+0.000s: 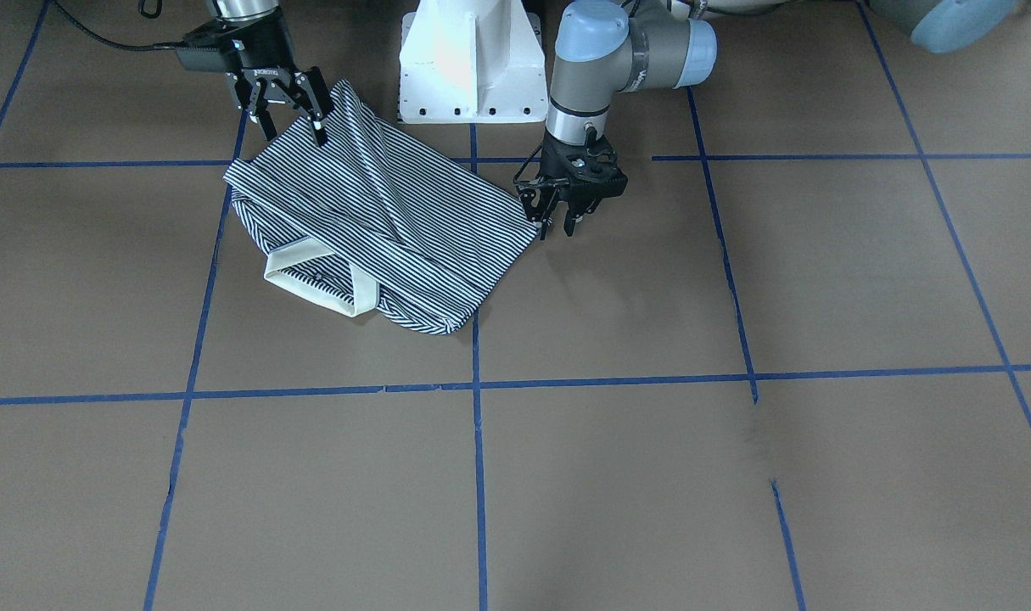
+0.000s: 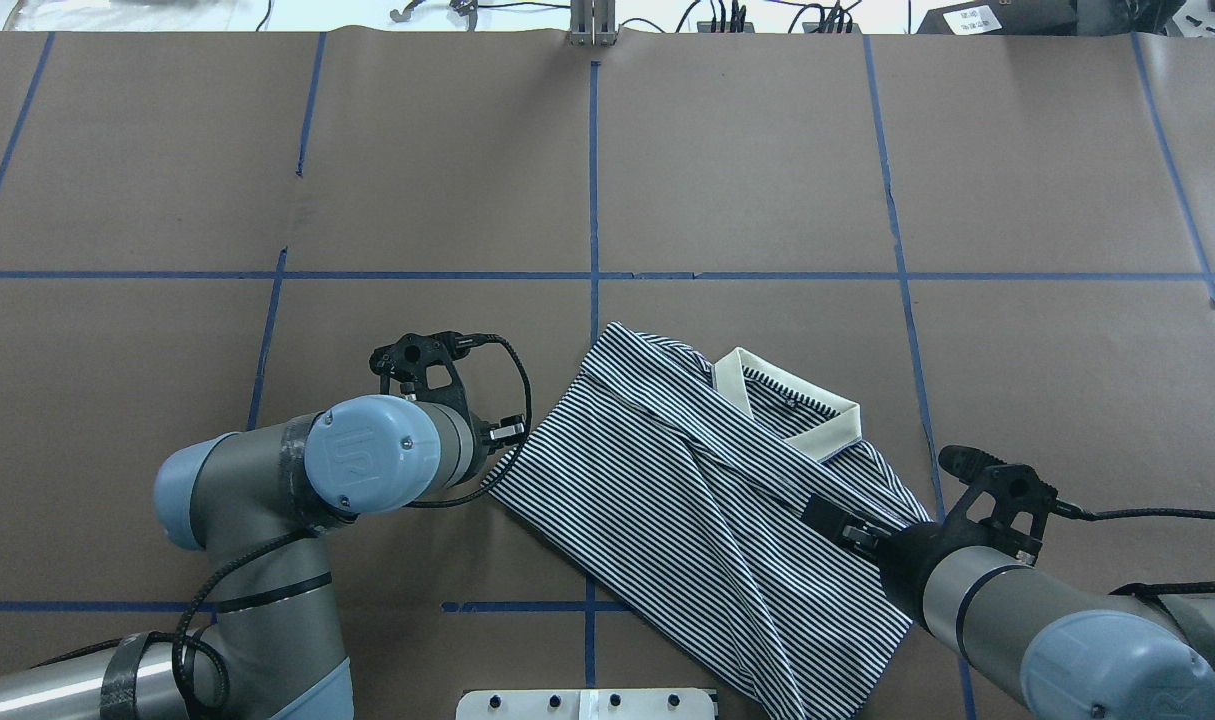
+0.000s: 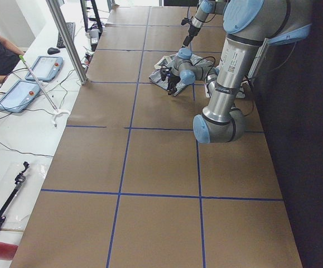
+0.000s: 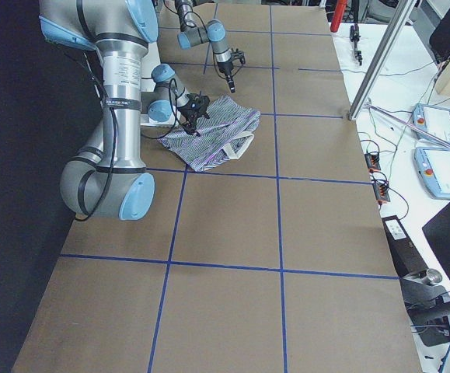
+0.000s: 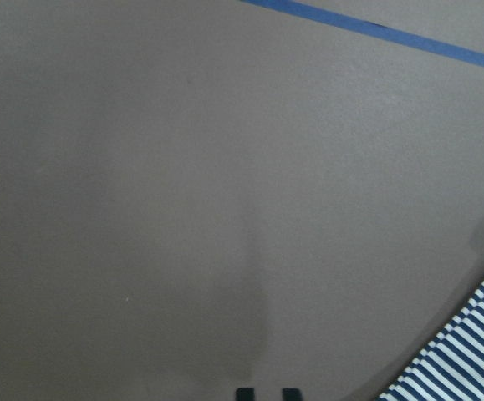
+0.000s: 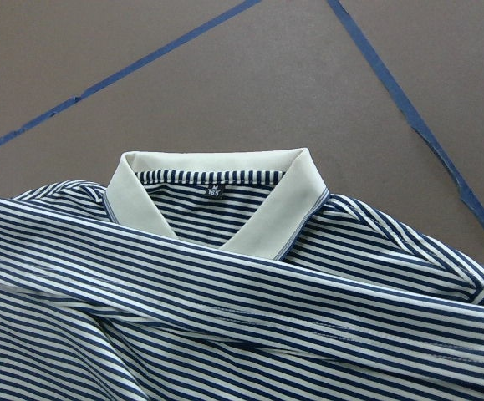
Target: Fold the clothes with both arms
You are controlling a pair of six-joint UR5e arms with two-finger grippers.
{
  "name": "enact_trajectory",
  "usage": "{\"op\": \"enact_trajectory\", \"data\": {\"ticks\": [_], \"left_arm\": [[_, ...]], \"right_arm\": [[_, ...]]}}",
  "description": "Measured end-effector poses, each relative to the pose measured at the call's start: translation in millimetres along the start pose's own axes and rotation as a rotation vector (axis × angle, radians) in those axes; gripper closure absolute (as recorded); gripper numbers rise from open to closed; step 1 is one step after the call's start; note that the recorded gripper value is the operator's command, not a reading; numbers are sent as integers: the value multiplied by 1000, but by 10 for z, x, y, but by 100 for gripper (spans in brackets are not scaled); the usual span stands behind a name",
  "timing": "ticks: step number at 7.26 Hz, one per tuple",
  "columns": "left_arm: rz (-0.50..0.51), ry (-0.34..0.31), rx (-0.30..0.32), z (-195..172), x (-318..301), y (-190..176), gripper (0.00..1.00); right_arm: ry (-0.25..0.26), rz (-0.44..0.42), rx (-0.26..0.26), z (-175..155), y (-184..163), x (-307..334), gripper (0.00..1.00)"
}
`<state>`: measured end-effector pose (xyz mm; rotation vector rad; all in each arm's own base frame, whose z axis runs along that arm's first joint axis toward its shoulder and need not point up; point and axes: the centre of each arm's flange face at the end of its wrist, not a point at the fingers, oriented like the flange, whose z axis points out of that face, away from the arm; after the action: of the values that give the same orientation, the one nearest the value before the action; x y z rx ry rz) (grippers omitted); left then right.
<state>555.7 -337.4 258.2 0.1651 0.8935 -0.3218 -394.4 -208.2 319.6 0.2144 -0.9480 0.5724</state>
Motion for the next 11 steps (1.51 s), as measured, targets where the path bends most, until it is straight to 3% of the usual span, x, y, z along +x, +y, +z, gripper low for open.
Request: {"op": "enact_trajectory", "data": {"ticks": [8, 10, 11], "left_arm": [[23, -14, -40, 111, 15, 320, 55], [25, -15, -43, 117, 13, 344, 72], [25, -17, -43, 126, 5, 346, 88]], "right_arm": [[2, 0, 0, 6, 0, 3, 0], [3, -1, 0, 9, 0, 7, 0], [2, 0, 0, 7, 0, 5, 0]]}}
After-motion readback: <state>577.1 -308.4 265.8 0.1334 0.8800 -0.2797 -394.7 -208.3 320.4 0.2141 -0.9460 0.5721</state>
